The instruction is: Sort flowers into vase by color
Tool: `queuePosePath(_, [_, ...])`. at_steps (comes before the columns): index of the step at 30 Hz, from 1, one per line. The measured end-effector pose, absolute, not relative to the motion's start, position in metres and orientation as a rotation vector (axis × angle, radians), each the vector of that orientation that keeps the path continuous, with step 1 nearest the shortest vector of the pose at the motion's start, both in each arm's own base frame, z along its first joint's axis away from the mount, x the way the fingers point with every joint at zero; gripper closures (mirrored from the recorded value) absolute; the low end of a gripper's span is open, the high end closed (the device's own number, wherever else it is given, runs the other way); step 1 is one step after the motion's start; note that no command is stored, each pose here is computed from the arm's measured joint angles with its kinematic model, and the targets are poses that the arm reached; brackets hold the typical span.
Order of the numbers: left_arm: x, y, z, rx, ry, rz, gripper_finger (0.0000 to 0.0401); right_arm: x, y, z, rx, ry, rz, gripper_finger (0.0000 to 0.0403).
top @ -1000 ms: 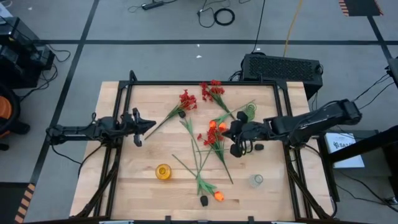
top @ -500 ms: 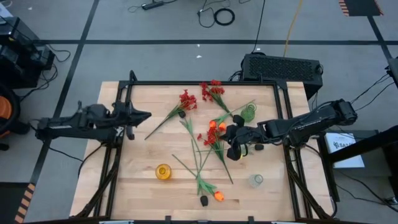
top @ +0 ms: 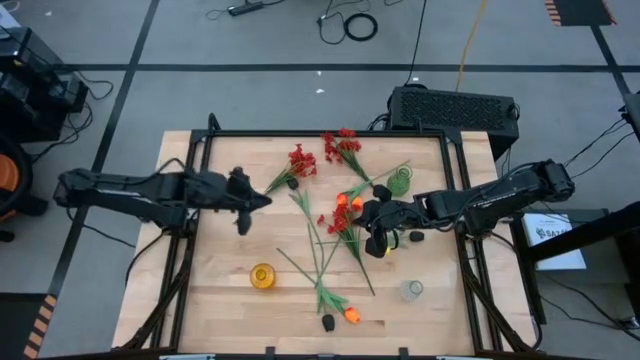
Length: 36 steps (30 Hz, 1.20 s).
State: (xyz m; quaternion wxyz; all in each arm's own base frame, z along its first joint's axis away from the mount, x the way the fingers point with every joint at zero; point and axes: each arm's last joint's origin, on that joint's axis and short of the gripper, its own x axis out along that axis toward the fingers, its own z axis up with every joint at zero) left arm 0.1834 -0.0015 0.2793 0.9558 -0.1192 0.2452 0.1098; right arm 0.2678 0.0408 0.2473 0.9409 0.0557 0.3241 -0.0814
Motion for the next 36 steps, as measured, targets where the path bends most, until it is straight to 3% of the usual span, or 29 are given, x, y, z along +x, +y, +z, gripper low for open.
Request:
queuePosePath(6, [0.191, 0.004, 0.257, -0.226, 0.606, 0.470, 0.0366, 0.268, 0.041, 0.247, 0.114, 0.661, -0.169, 0.0403])
queuePosePath(10, [0.199, 0.003, 0.250, -0.252, 0.635, 0.479, 0.0333, 0.269, 0.042, 0.243, 0.127, 0.686, -0.155, 0.0403])
queuePosePath(16, [0.206, 0.002, 0.239, -0.217, 0.706, 0.468, 0.0291, 0.278, 0.047, 0.210, 0.132, 0.879, -0.053, 0.0391])
queuePosePath(23, [0.213, 0.002, 0.233, -0.214, 0.721, 0.467, 0.0276, 0.273, 0.051, 0.178, 0.104, 1.128, -0.059, 0.0330])
queuePosePath(30, [0.214, 0.002, 0.234, -0.218, 0.713, 0.463, 0.0276, 0.268, 0.051, 0.175, 0.071, 1.191, -0.024, 0.0263])
queuePosePath(36, [0.216, 0.002, 0.236, -0.230, 0.683, 0.449, 0.0276, 0.273, 0.046, 0.167, 0.028, 1.203, -0.037, 0.0241])
